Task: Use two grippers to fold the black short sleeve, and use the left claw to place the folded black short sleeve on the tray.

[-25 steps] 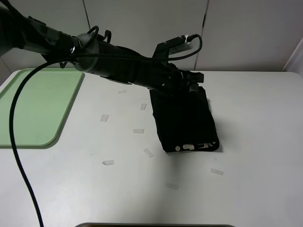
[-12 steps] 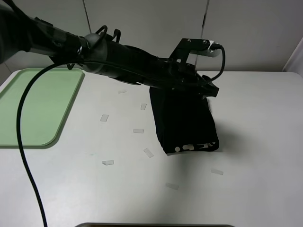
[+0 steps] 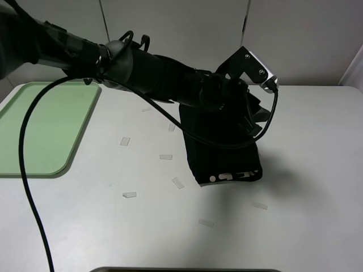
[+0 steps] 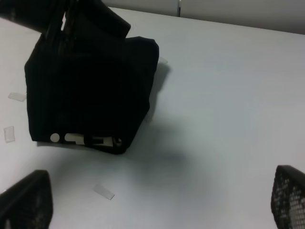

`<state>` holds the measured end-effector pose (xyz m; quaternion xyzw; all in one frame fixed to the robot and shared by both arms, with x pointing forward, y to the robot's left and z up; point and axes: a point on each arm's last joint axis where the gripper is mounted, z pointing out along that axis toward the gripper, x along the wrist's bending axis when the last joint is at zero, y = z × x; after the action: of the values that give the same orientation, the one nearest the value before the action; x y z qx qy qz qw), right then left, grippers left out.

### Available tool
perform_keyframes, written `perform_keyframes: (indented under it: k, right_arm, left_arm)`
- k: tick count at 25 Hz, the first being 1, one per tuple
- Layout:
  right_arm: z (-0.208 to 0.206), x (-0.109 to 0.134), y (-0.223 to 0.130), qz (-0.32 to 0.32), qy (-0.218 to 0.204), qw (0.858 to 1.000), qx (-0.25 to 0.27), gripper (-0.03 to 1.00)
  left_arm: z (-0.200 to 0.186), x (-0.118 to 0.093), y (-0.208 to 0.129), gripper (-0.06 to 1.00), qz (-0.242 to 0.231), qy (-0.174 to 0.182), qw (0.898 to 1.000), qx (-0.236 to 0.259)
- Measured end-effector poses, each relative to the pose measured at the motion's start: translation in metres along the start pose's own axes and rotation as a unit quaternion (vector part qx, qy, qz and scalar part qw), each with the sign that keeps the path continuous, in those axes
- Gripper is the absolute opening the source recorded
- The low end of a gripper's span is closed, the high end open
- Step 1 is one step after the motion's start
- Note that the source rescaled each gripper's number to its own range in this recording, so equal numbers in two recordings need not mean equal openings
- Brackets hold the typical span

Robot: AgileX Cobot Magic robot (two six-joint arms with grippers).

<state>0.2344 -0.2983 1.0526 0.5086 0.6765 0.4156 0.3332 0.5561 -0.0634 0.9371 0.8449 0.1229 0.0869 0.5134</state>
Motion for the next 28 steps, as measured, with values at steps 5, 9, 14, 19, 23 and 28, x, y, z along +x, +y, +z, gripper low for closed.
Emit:
perform_keyframes:
  k: [5,9,14,19,23,28]
  right_arm:
    - [0.0,0.0,0.0,0.0,0.0,1.0,0.0,1.0]
    - [0.0,0.0,0.0,0.0,0.0,1.0,0.0,1.0]
    - [0.0,0.0,0.0,0.0,0.0,1.0,0.0,1.0]
    - [0.0,0.0,0.0,0.0,0.0,1.0,0.0,1.0]
    - [0.0,0.0,0.0,0.0,0.0,1.0,0.0,1.0]
    - [0.0,0.0,0.0,0.0,0.0,1.0,0.0,1.0]
  left_arm:
    - [-0.028,0.005,0.036,0.43,-0.021,0.027,0.999,-0.036]
    - [-0.063,0.016,0.053,0.43,-0.053,0.073,0.995,-0.05]
    - [-0.106,0.028,0.039,0.43,-0.08,0.122,0.989,-0.031]
    - [-0.14,0.031,0.008,0.52,-0.111,0.145,0.983,-0.001]
    - [-0.152,0.032,-0.017,0.89,-0.133,0.157,0.978,0.028]
    - [-0.155,0.033,-0.028,0.99,-0.106,0.173,0.978,0.053]
